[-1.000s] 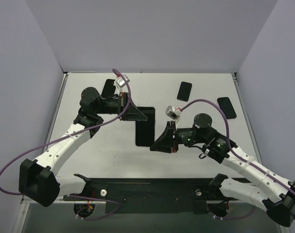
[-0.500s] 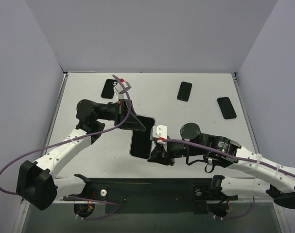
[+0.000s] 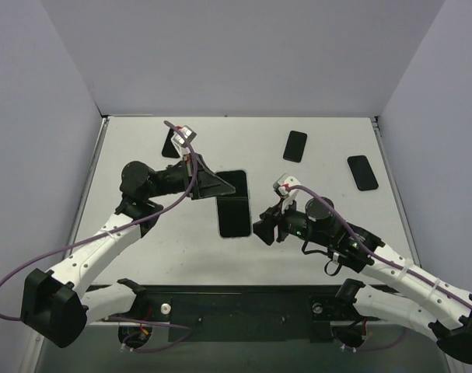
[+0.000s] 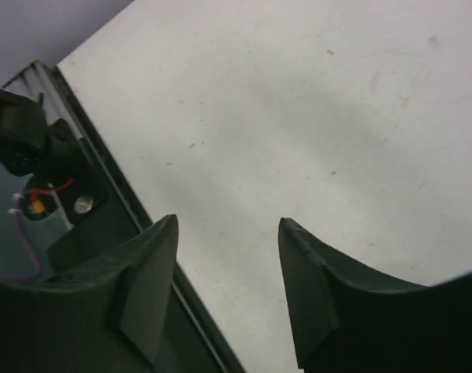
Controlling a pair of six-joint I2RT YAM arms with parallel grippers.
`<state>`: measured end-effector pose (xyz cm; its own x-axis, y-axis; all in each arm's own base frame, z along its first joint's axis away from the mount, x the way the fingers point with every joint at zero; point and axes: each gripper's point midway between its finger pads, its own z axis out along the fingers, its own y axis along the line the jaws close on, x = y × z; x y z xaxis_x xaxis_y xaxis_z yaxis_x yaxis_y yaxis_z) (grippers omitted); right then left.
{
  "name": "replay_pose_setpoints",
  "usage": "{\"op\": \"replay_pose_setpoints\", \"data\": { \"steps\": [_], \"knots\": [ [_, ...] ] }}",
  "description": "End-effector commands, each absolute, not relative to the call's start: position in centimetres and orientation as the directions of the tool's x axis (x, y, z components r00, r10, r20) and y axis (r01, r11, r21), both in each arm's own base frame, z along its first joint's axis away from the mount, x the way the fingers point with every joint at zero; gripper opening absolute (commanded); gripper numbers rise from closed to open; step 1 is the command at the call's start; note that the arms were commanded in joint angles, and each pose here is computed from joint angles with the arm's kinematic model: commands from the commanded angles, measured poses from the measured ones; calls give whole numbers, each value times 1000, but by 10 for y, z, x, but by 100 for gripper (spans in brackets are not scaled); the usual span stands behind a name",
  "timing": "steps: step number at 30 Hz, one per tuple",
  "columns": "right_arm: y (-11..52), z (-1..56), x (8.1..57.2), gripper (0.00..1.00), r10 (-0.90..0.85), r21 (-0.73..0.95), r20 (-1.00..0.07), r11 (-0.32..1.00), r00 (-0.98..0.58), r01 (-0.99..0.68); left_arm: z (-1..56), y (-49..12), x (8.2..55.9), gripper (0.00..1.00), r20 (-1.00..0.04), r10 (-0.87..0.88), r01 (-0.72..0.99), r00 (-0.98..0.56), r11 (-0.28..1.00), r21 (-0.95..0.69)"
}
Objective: Take the phone out of the phone case
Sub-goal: Remove the phone case from the phone.
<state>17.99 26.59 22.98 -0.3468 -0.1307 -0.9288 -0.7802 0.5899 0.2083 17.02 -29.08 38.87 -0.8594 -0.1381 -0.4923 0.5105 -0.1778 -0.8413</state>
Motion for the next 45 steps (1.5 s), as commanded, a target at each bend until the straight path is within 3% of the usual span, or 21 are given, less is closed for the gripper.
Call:
{"op": "replay_pose_setpoints", "data": {
  "steps": [1, 6, 11, 16, 20, 24, 26, 45],
  "knots": [
    [282, 267, 151, 54, 53, 436, -887, 422, -459, -795, 401, -276, 207, 0, -493, -365, 561, -790, -106, -821],
    [300, 318, 132, 59, 220, 622, -782, 212, -584, -754, 405, -248, 234, 0, -369, -601, 519, -709, -90, -850],
    [307, 366, 145, 65, 456, 758, -589, 27, -667, -652, 433, -224, 237, 0, -182, -778, 524, -601, -212, -825],
    [302, 374, 166, 65, 586, 783, -514, 24, -626, -621, 433, -197, 242, 0, -22, -844, 508, -535, -301, -807],
    [305, 381, 168, 62, 605, 785, -485, -17, -632, -619, 435, -194, 243, 0, -14, -850, 514, -526, -305, -802],
    [311, 383, 167, 40, 592, 782, -481, -45, -647, -622, 440, -191, 240, 0, -9, -852, 532, -524, -319, -785],
    [313, 386, 165, 36, 589, 781, -467, -75, -659, -620, 440, -191, 240, 0, -7, -852, 529, -524, -319, -787],
    [327, 398, 166, 33, 577, 768, -438, -157, -689, -621, 436, -191, 239, 0, 6, -844, 523, -536, -338, -783]
  ]
}}
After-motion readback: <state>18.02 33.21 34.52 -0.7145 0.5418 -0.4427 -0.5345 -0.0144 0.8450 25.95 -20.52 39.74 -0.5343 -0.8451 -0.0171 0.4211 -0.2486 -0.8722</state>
